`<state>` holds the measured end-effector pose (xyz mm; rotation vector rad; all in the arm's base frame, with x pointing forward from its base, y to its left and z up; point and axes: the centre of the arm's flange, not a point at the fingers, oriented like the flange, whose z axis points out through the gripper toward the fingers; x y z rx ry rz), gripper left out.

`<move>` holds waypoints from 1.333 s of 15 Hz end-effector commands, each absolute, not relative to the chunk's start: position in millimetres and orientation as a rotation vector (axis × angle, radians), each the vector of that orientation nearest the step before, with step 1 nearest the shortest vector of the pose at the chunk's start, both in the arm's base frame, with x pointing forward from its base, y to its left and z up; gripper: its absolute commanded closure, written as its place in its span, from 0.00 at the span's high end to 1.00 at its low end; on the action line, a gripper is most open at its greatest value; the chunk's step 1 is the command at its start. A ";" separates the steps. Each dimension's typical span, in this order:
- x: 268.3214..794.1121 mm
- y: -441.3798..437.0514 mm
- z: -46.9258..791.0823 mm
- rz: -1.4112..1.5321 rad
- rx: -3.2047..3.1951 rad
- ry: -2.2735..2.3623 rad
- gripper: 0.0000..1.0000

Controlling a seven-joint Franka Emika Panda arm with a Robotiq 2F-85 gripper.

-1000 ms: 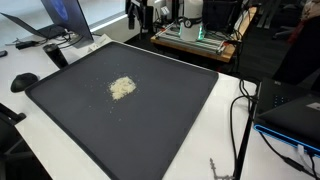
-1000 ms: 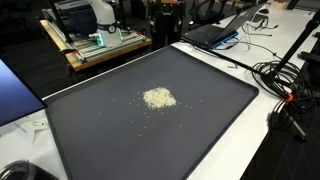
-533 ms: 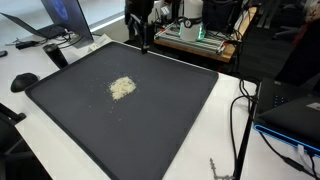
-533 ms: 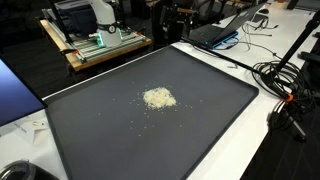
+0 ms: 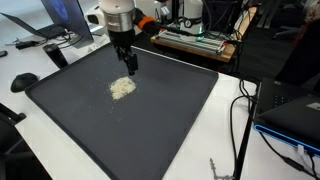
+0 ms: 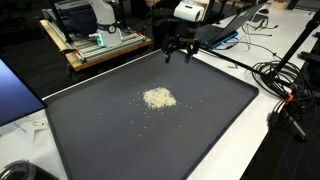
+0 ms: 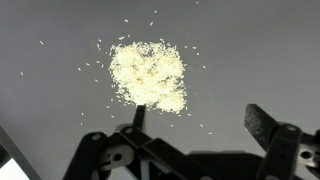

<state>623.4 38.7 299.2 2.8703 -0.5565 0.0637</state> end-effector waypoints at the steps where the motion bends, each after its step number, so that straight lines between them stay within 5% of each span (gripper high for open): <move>1: 634.2 11.4 279.3 0.115 2.956 -0.458 1.00; 20: 602.6 -56.3 190.9 0.128 3.037 -0.171 1.00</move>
